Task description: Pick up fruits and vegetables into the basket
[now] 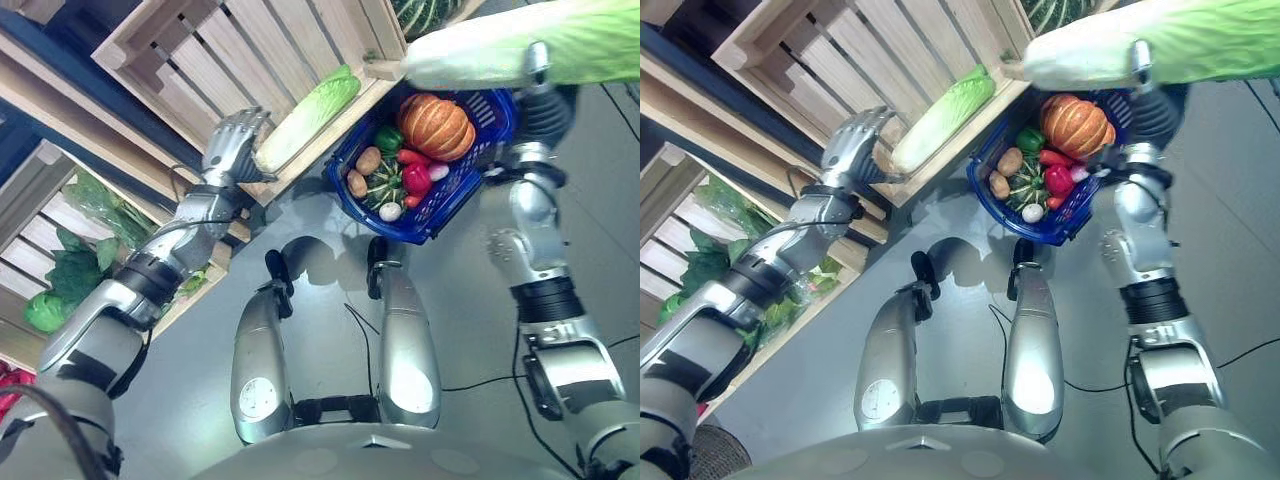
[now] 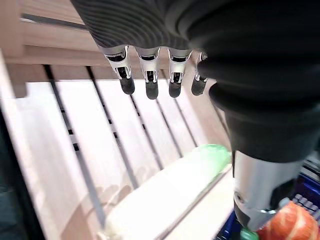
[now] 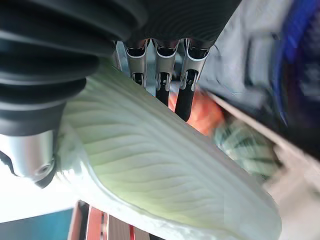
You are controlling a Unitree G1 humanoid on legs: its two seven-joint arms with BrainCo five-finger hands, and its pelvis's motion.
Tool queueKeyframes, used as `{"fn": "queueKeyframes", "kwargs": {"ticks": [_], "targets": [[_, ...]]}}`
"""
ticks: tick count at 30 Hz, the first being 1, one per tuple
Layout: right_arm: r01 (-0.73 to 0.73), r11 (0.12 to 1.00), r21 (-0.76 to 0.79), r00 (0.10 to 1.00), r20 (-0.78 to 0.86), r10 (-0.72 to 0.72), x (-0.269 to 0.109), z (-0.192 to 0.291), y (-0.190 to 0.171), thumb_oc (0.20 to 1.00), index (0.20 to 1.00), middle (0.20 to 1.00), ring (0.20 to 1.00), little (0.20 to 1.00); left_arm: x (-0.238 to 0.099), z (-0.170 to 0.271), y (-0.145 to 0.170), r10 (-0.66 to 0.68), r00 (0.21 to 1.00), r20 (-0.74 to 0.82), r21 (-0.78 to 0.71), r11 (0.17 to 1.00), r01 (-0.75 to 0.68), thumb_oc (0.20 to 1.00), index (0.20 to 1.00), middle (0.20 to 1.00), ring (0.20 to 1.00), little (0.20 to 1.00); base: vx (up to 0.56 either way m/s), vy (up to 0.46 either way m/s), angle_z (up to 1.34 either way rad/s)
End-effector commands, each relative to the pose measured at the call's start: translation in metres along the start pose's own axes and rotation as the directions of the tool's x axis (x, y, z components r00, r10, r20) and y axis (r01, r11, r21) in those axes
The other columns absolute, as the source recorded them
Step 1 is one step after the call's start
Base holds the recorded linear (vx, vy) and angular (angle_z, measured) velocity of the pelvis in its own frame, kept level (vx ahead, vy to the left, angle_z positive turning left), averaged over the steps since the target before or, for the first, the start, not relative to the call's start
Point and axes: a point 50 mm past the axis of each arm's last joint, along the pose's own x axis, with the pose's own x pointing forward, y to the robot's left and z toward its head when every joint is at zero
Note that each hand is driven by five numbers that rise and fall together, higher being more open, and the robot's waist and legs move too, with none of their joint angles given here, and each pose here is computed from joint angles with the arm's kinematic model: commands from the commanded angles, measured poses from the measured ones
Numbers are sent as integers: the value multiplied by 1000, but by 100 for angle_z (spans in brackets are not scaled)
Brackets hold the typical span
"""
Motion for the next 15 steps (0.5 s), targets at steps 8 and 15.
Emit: {"fn": "queueKeyframes", "kwargs": {"ticks": [8, 15], "targets": [[39, 907, -420, 994, 113, 10, 35, 24, -15, 200, 200, 200, 200, 200, 17, -3, 27, 227, 966, -125, -177, 953, -247, 1000, 1000, 1000, 1000, 1000, 6, 63, -7], [-112, 829, -547, 992, -115, 59, 52, -14, -9, 200, 200, 200, 200, 200, 31, 8, 32, 248, 957, -147, -261, 924, -279, 1000, 1000, 1000, 1000, 1000, -12, 29, -4]]}}
